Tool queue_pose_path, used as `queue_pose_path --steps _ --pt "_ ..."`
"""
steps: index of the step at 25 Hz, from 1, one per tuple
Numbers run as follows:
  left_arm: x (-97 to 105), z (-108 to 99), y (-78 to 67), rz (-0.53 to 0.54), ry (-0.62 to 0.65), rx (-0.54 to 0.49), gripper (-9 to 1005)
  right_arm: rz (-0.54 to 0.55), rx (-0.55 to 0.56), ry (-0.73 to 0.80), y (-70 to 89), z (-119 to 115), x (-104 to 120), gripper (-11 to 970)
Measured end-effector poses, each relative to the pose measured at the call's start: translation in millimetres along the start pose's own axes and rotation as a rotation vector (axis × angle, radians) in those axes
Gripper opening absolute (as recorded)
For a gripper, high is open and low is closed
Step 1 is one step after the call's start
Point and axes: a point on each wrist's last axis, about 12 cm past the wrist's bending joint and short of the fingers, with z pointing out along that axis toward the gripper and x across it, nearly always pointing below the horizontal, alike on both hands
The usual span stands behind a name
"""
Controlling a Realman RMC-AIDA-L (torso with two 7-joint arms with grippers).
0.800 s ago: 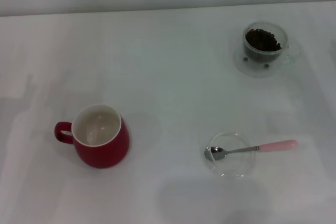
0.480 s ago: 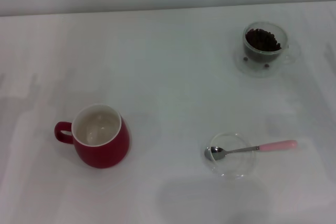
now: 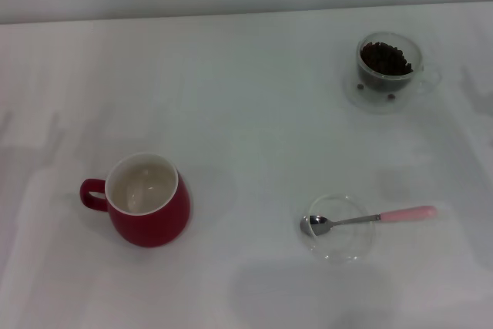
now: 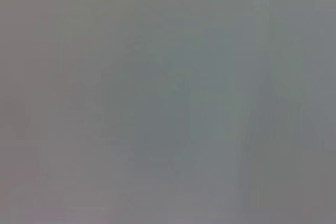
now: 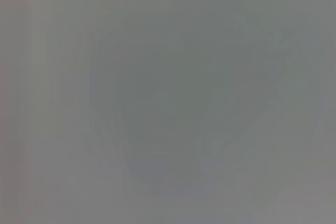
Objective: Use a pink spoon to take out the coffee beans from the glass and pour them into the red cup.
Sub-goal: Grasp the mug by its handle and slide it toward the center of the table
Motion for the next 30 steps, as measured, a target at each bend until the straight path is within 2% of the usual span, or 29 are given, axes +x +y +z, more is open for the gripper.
queue_pose_path --steps 6,12,15,30 --pt "-4.1 -25.1 -1.1 0.011 -0.035 0.039 800 0.002 -0.021 -0.004 1.9 -2.1 0.0 868" --pt "-4.0 -70.5 2.1 0.004 -0.029 -0.016 801 -0.018 -0.022 -0.029 -2.5 2.4 -6.2 868" --pt "-3.3 -86.9 1.7 -0.005 -0.019 -0.043 801 -0.031 -0.013 -0.038 -6.2 6.2 -9.5 868" --pt "23.2 -109.0 -16.8 -0.051 0.214 0.031 800 -0.062 0.015 -0.014 -13.6 16.9 -12.6 869"
